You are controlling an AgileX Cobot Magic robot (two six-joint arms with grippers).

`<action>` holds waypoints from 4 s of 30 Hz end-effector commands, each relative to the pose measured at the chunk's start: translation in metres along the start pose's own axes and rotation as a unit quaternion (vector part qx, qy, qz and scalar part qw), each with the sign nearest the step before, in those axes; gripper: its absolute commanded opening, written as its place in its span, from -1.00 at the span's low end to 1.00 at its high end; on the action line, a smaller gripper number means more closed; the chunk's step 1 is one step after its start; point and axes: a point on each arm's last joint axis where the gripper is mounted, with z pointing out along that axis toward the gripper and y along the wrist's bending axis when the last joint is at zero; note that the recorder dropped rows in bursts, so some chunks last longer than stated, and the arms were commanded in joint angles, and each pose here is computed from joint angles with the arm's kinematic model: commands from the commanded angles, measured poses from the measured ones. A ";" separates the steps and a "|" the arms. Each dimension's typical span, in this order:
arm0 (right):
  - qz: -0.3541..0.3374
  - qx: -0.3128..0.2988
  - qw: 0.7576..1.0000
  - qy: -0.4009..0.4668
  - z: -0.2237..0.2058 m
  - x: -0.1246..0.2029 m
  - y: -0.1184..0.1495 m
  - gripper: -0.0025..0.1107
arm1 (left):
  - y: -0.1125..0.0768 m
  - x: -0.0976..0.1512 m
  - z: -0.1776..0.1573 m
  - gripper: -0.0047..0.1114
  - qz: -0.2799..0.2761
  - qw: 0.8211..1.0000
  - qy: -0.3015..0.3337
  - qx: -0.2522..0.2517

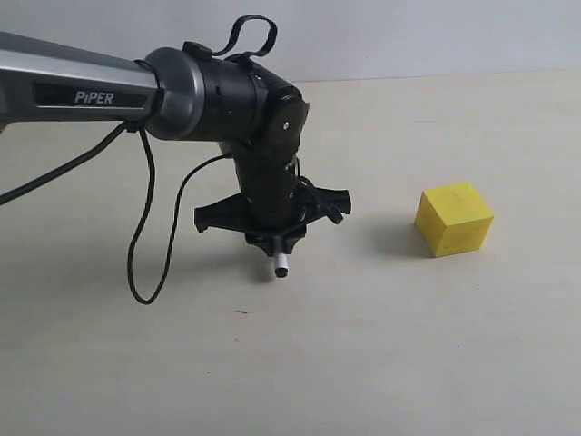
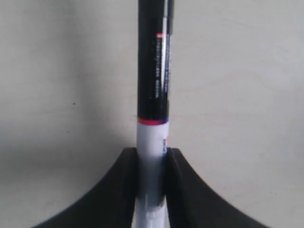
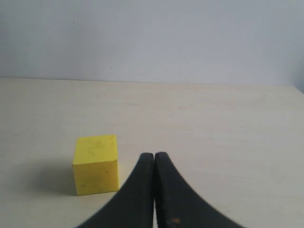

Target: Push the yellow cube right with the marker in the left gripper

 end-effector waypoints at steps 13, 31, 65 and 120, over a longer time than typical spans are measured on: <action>-0.001 0.003 1.000 -0.005 0.000 0.001 0.000 -0.96 | 0.002 -0.001 0.004 0.11 0.047 0.999 0.000 -0.006; -0.001 0.003 1.000 -0.005 0.000 0.001 0.000 -0.96 | 0.038 0.066 -0.142 -0.92 0.356 0.891 -0.175 0.222; -0.001 0.003 1.000 -0.005 0.000 0.001 0.000 -0.96 | 0.273 0.240 -0.225 -0.92 0.242 0.658 -0.598 0.389; -0.001 0.003 1.000 -0.005 0.000 0.001 0.000 -0.96 | 0.302 0.229 -0.116 -0.92 0.143 0.819 -0.553 0.057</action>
